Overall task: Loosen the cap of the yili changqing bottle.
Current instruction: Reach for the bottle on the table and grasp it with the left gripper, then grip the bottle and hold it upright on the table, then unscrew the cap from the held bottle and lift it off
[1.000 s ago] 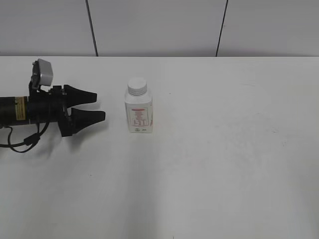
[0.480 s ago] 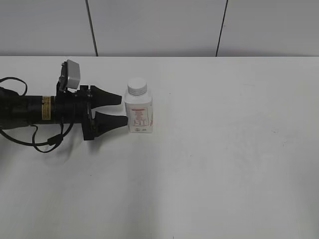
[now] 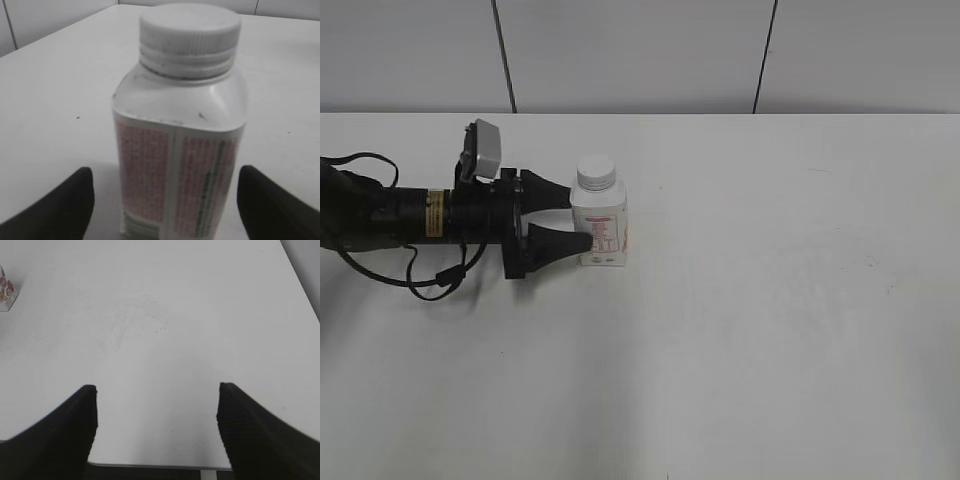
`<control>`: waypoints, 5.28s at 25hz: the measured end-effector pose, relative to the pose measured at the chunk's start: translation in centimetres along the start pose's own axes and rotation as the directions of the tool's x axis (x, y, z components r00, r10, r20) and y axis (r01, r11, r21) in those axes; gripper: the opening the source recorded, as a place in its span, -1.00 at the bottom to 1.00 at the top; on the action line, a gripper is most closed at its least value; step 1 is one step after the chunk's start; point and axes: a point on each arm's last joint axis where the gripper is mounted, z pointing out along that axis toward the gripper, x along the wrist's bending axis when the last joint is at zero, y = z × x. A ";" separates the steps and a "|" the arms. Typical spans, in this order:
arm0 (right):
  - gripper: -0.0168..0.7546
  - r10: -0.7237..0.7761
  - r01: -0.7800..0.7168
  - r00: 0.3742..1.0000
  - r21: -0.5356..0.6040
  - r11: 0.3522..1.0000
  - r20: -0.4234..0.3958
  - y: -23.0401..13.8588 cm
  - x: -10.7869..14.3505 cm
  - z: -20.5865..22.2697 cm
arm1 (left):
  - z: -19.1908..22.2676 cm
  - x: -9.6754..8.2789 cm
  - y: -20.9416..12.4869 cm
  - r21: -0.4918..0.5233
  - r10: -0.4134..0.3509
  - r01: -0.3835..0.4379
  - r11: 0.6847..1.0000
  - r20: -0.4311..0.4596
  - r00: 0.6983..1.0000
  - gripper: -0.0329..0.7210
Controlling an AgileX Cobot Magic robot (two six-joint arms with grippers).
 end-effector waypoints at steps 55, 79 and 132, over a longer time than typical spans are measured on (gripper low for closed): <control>0.57 -0.020 0.020 0.999 0.005 1.000 0.038 0.0 -0.3 0.0 | 10.9 -6.9 3.4 0.003 0.049 -0.051 0.999 0.219 0.975 0.05; 0.57 -0.043 0.181 0.969 0.586 0.790 -0.242 16.4 -1.8 16.9 | 11.1 -6.0 3.3 0.011 0.101 -0.103 0.995 0.112 0.988 0.05; 0.57 0.053 0.360 0.885 0.754 0.550 -0.462 14.6 14.5 37.6 | 11.3 -5.8 2.6 0.006 0.065 -0.066 0.998 0.087 0.994 0.04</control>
